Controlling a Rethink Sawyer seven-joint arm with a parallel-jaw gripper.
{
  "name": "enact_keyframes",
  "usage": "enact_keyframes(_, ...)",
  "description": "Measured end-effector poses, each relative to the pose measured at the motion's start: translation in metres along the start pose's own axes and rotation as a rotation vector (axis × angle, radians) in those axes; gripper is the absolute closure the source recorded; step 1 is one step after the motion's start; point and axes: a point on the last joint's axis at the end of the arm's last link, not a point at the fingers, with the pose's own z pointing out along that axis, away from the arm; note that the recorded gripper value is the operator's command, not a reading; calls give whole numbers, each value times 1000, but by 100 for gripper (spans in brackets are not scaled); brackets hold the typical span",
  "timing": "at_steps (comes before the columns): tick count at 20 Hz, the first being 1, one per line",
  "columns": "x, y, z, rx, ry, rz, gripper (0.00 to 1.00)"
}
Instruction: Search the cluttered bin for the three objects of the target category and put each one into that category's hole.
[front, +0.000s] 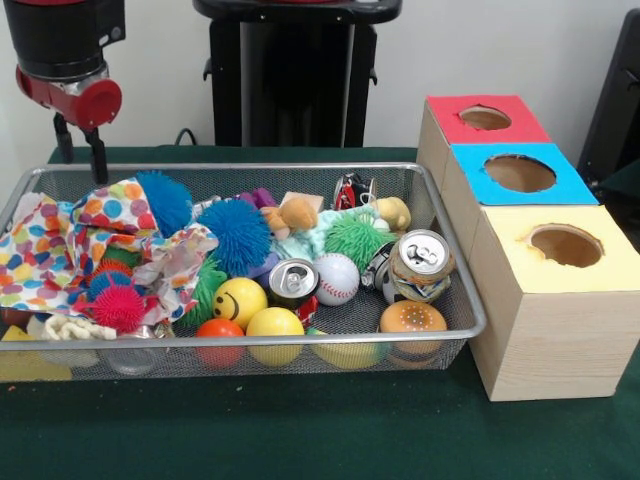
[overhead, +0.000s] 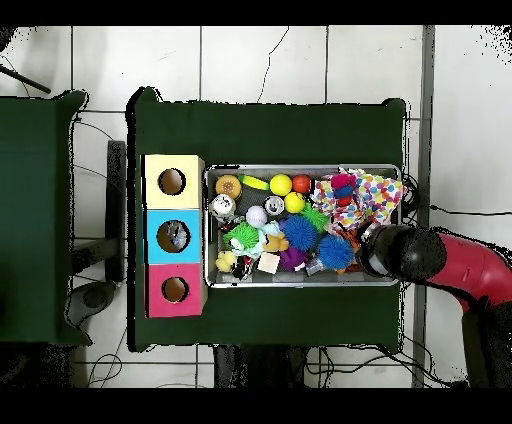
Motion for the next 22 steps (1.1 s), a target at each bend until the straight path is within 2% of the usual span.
enact_keyframes(8,2,-4,4,21,-9,-30,0)
enact_keyframes(13,4,-1,14,22,-1,-48,0)
enact_keyframes(22,9,20,51,-23,34,-98,0)
